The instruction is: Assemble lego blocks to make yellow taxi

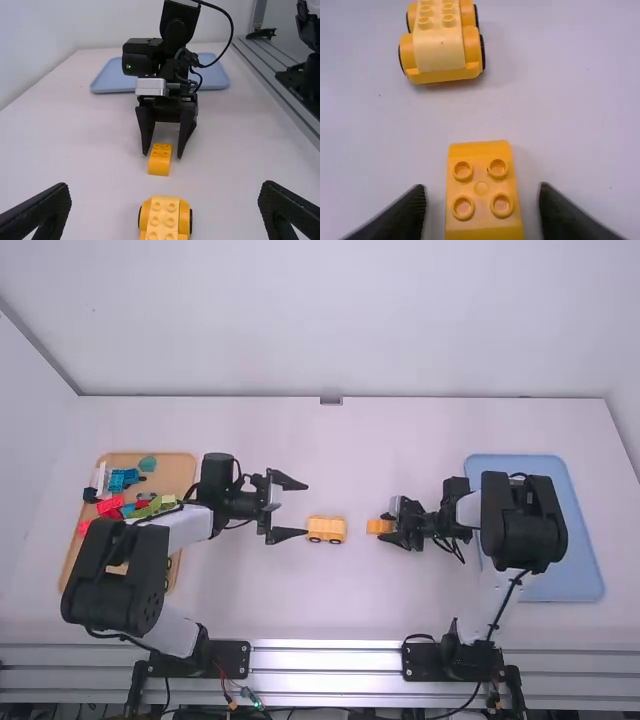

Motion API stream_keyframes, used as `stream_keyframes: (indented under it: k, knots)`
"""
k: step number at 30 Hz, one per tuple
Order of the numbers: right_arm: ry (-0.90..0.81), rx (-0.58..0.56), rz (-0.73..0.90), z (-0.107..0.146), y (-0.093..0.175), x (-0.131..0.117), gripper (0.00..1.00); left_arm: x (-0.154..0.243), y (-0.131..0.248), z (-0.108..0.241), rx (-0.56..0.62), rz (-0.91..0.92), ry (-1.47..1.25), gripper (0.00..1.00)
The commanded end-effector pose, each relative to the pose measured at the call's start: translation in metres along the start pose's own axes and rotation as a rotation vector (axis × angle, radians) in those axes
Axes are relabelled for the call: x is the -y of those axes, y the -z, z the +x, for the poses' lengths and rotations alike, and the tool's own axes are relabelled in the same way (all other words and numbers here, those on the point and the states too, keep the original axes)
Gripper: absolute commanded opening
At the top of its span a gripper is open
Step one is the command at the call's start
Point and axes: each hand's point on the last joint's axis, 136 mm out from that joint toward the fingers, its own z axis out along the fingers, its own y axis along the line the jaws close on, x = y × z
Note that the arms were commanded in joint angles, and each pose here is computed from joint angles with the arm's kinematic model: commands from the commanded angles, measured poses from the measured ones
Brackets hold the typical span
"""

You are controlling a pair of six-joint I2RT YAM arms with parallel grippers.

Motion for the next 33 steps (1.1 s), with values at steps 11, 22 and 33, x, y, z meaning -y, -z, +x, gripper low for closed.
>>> stream_keyframes:
  k: [11, 22, 33]
  knots:
    - [-0.071, 0.061, -0.037, -0.017, 0.004, 0.002, 0.15, 0.005, -0.007, 0.031, -0.094, -0.007, 0.013, 0.99]
    - [0.060, 0.059, -0.172, -0.091, 0.001, -0.016, 0.12, -0.001, -0.041, 0.103, -0.177, 0.033, 0.031, 0.99]
    - [0.068, -0.095, -0.082, -0.107, -0.039, -0.003, 0.09, -0.008, -0.056, 0.131, -0.210, 0.067, 0.077, 0.93]
